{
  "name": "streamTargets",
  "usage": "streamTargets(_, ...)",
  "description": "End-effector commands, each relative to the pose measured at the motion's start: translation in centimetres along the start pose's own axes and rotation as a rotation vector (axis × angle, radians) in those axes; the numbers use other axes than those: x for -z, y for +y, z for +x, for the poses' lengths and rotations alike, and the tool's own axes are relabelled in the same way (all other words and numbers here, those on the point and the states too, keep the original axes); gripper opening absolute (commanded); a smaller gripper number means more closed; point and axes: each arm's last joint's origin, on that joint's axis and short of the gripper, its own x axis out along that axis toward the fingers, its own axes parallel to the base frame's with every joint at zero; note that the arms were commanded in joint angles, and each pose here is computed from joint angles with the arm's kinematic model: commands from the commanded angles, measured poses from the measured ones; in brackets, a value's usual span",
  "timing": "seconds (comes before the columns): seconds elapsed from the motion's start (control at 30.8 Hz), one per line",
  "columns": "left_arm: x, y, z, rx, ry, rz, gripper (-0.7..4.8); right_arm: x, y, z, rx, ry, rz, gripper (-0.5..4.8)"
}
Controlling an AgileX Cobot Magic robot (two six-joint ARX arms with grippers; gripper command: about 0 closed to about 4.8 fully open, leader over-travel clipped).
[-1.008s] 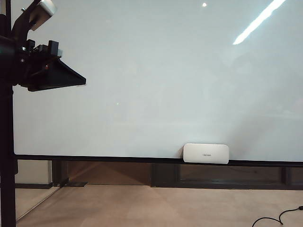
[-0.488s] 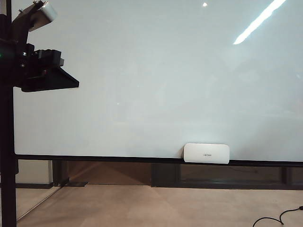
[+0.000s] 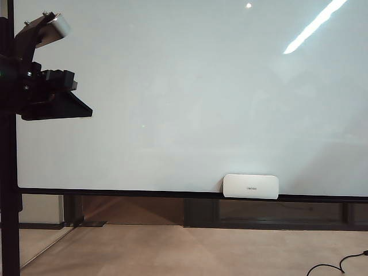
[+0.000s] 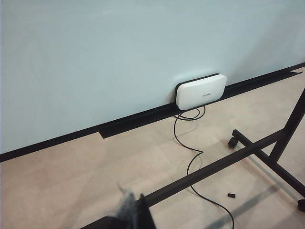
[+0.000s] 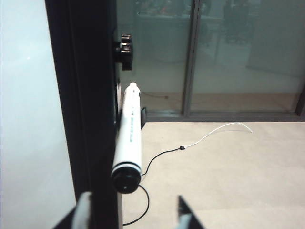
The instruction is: Reach to the right to find the marker pen, pick it up, and write the number 20 on the whiteboard.
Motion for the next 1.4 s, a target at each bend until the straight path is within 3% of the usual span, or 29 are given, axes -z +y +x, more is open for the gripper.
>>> streamTargets(0.03,-0.1,0.0,0.1,-0.002,0.002,0.005,-0.04,-0.4,0.2,0.3,-0.006,-0.007,-0.024,2.28)
streamTargets(0.1,-0.1,0.0,0.1,-0.002,0.006,0.004,-0.04,-0.4,0.5,0.6,-0.014,-0.005,-0.049,2.64)
streamTargets(0.16,0.0,0.0,0.0,-0.001,0.013,0.002,-0.04,-0.4,0.8,0.8,-0.014,-0.004,-0.074,2.66)
streamTargets(0.46,0.1,0.0,0.0,0.000,0.020,0.000,-0.04,-0.4,1.1,1.8,0.048,-0.011,-0.085,2.66)
streamTargets(1.4,0.1,0.0,0.0,0.001,0.019,0.001,-0.04,-0.6,0.6,3.9,0.037,-0.035,-0.099,2.47)
